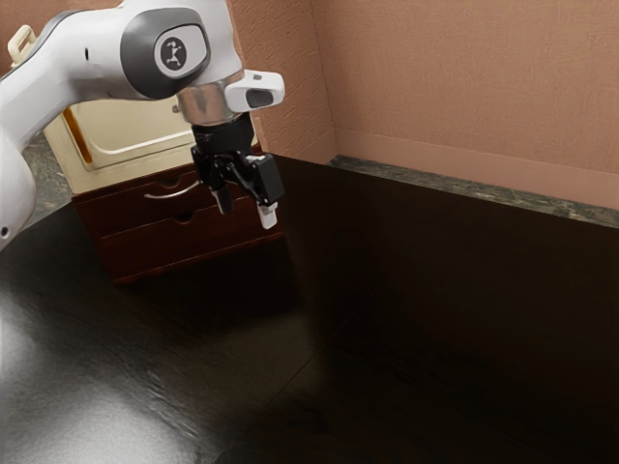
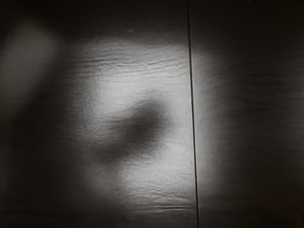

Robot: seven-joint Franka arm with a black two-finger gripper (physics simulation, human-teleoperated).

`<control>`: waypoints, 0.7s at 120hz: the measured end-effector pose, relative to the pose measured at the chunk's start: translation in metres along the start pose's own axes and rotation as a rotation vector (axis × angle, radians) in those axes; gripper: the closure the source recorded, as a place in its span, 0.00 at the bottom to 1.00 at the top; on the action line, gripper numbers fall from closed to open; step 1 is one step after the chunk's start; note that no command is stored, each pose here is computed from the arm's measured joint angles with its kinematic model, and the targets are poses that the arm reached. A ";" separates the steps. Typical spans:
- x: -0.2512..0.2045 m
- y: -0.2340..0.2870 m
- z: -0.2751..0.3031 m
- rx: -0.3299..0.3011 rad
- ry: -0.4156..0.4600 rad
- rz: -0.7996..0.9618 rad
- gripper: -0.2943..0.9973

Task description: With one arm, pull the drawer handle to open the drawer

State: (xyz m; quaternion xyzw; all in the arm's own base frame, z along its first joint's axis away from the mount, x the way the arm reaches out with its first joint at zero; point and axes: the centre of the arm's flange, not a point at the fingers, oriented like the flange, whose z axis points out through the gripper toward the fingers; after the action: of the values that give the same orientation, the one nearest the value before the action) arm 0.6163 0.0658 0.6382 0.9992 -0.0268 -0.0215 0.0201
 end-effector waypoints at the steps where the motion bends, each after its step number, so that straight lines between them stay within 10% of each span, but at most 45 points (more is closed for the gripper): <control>1: 0.000 0.000 0.000 0.000 0.000 -0.001 0.23; 58: -0.048 0.009 -0.084 0.002 0.108 -0.023 0.23; 84: -0.172 0.013 -0.088 -0.041 0.066 -0.034 0.23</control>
State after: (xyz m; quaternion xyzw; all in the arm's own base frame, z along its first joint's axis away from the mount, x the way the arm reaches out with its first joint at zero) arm 0.4484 0.0651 0.7335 0.9991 -0.0087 0.0105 0.0410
